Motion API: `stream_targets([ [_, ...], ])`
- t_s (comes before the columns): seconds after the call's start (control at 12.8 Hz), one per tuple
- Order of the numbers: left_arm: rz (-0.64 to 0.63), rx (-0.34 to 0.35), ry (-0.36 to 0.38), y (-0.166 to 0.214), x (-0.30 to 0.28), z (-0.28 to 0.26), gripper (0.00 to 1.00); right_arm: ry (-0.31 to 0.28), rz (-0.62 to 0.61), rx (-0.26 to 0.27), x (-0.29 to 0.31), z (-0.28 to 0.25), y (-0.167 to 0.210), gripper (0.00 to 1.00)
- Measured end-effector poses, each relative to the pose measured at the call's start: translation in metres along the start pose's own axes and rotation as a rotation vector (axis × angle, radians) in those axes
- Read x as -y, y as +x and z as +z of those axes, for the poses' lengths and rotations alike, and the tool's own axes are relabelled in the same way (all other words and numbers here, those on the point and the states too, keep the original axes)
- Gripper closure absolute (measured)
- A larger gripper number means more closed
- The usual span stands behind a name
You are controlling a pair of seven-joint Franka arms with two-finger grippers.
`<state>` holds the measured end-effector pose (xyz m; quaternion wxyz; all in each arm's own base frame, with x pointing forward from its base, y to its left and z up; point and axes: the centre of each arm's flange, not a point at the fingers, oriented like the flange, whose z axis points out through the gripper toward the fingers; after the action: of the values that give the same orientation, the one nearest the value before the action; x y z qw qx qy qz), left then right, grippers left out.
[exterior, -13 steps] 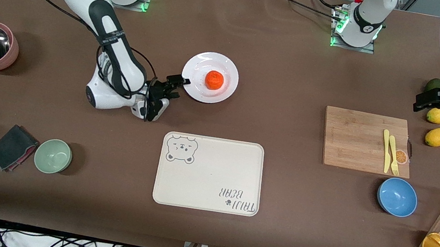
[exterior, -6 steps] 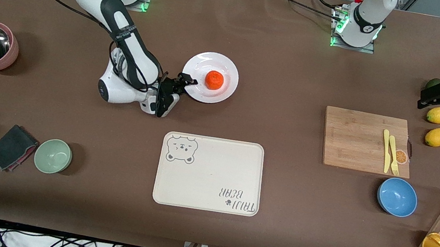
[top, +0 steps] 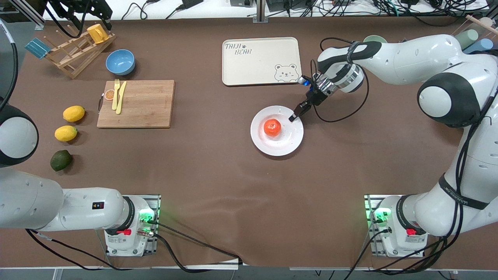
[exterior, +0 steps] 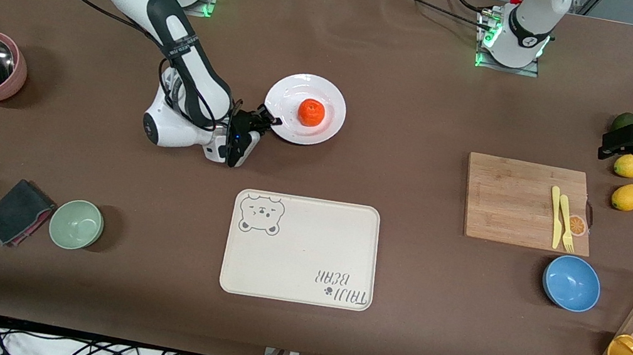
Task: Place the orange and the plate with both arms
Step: 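Grip the plate rim with the right gripper and slide it onto the tray, then set the plate down on the tray and open the right gripper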
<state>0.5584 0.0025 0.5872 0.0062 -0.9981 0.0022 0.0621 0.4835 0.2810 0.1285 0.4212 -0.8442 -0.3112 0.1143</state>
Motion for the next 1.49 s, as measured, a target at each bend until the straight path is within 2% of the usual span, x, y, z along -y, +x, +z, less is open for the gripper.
stream_targets([
  [0.23,-0.002,0.001,0.0,0.0,0.002,0.001,0.0,0.013,-0.006,0.001,0.004,-0.005,0.002,0.95],
  [0.39,-0.003,0.001,0.0,0.0,0.002,0.001,0.0,0.054,0.025,-0.016,0.003,-0.019,0.003,0.95],
  [0.63,-0.003,0.006,-0.001,0.002,0.002,0.003,0.0,0.116,0.092,-0.07,-0.001,-0.068,0.02,0.96],
  [0.86,-0.003,0.008,-0.001,0.003,0.002,0.004,0.0,0.106,0.17,-0.142,0.002,-0.106,0.063,0.96],
  [1.25,-0.003,0.003,-0.001,0.003,0.002,0.002,0.0,0.089,0.298,-0.307,-0.037,-0.138,0.151,0.96],
  [1.49,-0.002,0.001,-0.001,0.003,0.002,0.001,0.0,0.064,0.36,-0.463,-0.061,-0.117,0.174,0.96],
])
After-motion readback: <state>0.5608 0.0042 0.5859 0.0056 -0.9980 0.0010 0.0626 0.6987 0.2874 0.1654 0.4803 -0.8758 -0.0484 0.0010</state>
